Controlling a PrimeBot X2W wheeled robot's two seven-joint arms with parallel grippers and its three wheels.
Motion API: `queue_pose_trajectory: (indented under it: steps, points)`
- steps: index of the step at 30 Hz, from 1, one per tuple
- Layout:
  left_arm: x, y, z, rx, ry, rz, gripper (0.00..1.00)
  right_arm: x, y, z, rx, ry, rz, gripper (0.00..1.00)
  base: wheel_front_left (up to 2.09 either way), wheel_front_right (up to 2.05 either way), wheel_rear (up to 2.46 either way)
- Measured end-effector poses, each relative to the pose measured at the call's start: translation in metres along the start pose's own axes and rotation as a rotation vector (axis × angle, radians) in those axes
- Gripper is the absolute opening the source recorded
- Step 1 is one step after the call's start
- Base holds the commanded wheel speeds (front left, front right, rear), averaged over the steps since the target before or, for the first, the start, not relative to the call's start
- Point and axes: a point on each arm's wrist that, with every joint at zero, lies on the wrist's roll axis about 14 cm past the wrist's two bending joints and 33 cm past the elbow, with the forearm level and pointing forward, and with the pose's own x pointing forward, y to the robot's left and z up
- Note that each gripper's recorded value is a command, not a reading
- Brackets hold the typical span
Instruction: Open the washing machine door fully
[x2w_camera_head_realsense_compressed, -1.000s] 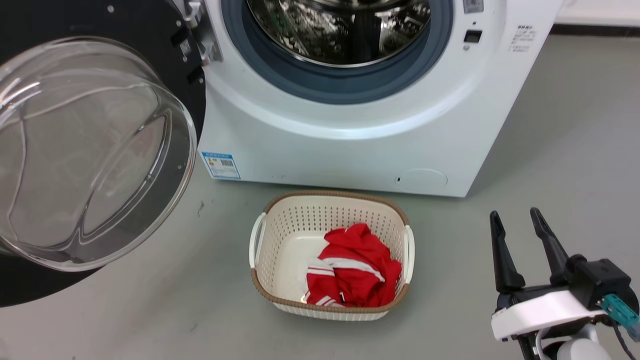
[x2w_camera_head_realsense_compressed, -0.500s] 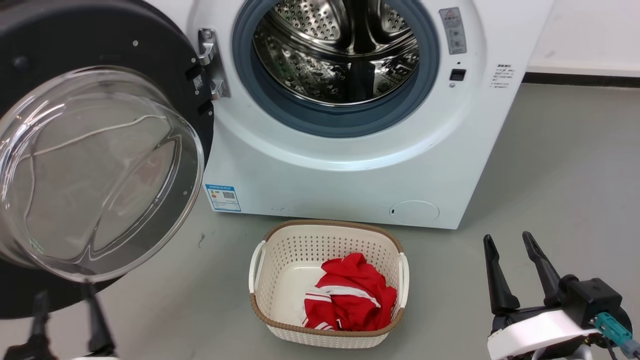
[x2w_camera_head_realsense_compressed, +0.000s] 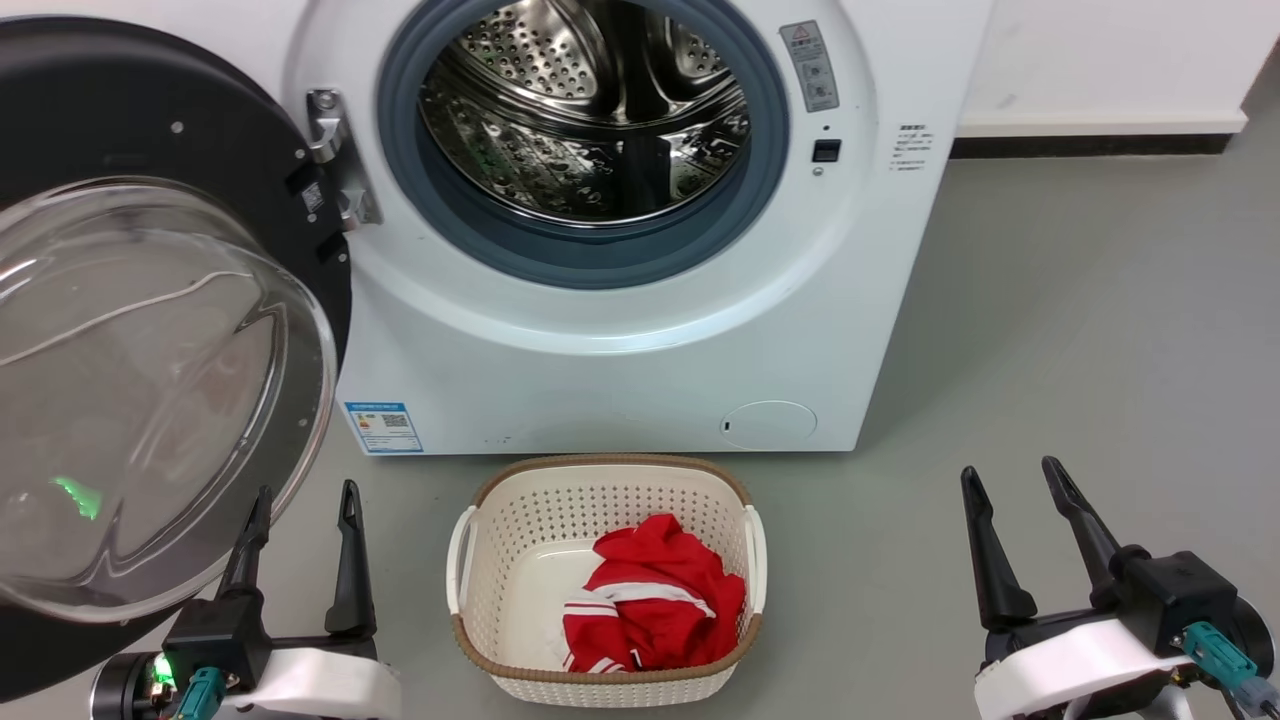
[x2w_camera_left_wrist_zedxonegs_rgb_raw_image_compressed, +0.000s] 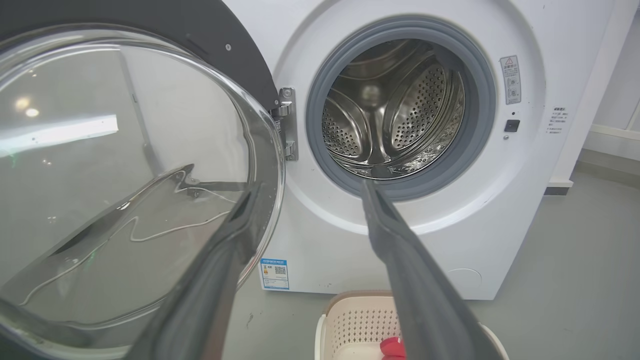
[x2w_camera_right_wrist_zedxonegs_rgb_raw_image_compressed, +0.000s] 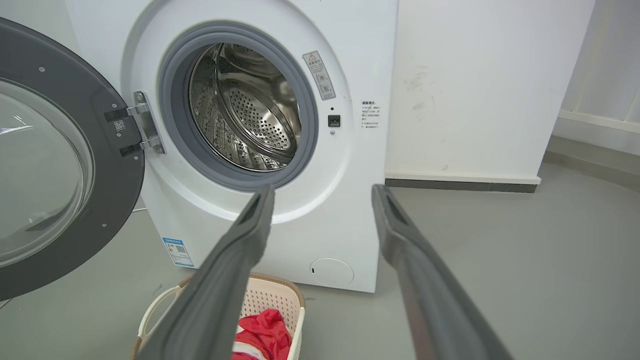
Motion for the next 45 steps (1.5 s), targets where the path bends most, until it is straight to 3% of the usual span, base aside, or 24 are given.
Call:
queue_pose_trajectory:
  steps: [10, 28, 29, 33, 45]
  points:
    - [0.012, -0.024, -0.005, -0.005, 0.009, -0.073, 1.0, -0.014, -0.017, -0.001, -0.015, 0.017, -0.059, 1.0, 0.0, 0.0, 0.0]
    - [0.013, -0.023, -0.008, -0.001, 0.018, -0.078, 1.0, -0.015, -0.017, -0.002, -0.005, 0.019, -0.06, 1.0, 0.0, 0.0, 0.0]
    - [0.013, -0.023, -0.009, -0.002, 0.022, -0.077, 0.0, -0.015, -0.017, -0.003, -0.004, 0.023, -0.06, 0.0, 0.0, 0.0, 0.0]
    - [0.005, -0.021, -0.028, -0.022, 0.093, -0.066, 0.0, -0.02, -0.017, -0.016, 0.018, 0.064, -0.065, 0.0, 0.0, 0.0, 0.0]
    - [0.005, -0.012, -0.039, -0.26, 0.155, 0.004, 0.0, -0.021, -0.025, -0.025, 0.262, 0.078, -0.112, 0.0, 0.0, 0.0, 0.0]
